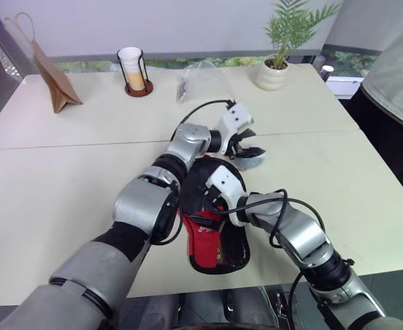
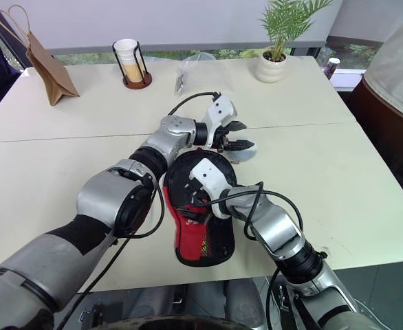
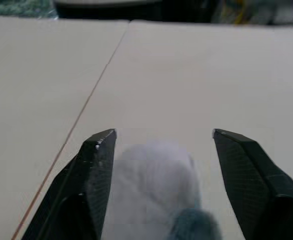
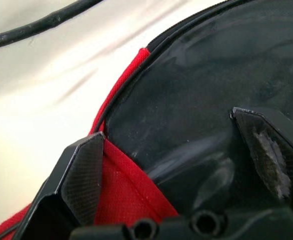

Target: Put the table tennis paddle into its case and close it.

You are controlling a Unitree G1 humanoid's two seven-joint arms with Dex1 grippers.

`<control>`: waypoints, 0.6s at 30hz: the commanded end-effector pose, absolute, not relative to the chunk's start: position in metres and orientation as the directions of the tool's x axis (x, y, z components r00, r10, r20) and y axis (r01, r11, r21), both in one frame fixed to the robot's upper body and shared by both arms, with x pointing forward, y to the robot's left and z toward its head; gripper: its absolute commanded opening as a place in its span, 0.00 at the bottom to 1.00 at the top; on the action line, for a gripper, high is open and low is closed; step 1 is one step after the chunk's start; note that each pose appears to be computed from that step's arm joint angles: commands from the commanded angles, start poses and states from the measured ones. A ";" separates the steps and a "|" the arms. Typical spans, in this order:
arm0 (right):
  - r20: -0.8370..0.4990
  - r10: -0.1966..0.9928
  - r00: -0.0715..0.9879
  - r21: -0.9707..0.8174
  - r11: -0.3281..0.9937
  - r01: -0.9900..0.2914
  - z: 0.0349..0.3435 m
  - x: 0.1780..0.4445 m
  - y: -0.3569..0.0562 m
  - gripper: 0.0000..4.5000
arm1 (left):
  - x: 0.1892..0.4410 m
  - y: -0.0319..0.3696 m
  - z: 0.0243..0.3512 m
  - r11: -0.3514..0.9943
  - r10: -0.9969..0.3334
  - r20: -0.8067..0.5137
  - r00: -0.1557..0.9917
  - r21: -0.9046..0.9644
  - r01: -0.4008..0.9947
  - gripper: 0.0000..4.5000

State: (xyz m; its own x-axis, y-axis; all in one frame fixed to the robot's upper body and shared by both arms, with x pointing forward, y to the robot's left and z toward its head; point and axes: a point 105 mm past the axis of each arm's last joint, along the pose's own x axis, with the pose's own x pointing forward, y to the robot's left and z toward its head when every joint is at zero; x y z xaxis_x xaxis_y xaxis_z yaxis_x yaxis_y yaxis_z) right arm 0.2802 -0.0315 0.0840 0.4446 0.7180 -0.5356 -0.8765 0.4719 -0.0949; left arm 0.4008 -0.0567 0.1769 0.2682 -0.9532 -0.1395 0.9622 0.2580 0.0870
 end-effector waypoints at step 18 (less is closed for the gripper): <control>-0.572 0.721 0.391 0.005 0.480 -0.877 0.095 0.292 -0.068 1.00 | 0.400 0.050 0.189 0.141 -0.966 -0.181 0.183 0.224 0.964 0.64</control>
State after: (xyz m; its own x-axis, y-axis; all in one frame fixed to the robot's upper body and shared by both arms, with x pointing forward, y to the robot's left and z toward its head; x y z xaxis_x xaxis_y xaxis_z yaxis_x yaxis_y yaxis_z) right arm 0.2901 -0.0563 0.0993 0.3781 0.7501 -0.5426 -0.8997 0.4358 -0.0245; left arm 0.4042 0.0542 0.1701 0.2268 -0.9557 -0.1875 0.9699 0.2042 0.1327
